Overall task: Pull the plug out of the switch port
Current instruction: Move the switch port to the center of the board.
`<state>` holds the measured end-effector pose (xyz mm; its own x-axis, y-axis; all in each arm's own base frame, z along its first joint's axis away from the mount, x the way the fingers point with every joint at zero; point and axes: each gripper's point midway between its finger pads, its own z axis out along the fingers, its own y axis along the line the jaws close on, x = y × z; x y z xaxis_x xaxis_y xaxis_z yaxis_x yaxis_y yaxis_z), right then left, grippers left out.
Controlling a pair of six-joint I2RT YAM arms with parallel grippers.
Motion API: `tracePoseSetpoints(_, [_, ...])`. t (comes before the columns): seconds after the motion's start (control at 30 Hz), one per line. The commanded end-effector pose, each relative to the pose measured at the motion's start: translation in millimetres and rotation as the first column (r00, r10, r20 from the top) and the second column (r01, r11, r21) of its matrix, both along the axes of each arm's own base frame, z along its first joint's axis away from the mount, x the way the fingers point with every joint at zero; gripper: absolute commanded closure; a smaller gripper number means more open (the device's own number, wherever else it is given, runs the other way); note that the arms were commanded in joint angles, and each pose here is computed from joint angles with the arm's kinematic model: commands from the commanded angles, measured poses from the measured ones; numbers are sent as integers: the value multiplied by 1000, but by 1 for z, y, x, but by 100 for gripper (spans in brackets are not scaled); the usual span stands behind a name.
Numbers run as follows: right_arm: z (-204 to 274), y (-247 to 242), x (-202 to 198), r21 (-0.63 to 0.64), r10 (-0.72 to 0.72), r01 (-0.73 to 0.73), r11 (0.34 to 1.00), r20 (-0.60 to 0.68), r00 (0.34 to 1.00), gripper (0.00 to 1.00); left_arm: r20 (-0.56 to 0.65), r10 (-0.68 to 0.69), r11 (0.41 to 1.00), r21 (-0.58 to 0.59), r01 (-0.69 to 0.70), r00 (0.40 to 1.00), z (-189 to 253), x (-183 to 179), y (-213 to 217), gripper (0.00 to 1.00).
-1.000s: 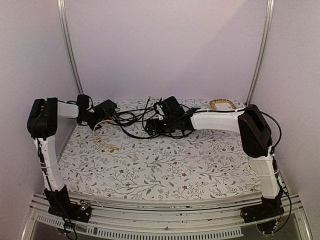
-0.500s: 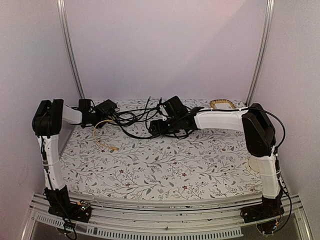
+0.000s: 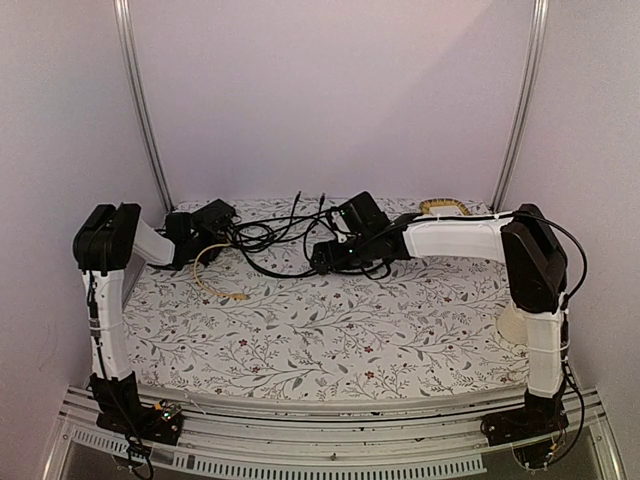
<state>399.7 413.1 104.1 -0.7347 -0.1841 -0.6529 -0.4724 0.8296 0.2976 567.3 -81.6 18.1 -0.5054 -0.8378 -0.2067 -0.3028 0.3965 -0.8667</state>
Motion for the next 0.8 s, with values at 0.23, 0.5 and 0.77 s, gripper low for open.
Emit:
tracePoseSetpoints(0.23, [34, -24, -10, 36, -28, 26, 999, 59, 998, 7, 12, -99, 991, -86, 100, 995, -25, -57, -58, 100])
tracePoseSetpoints(0.5, [46, -41, -18, 71, -97, 92, 993, 65, 993, 7, 25, -222, 972, -75, 223, 975, -11, -109, -130, 100])
tracePoseSetpoints(0.77, [34, -64, -34, 104, -174, 171, 980, 25, 984, 7, -16, -279, 954, -122, 275, 960, -10, -186, -188, 100])
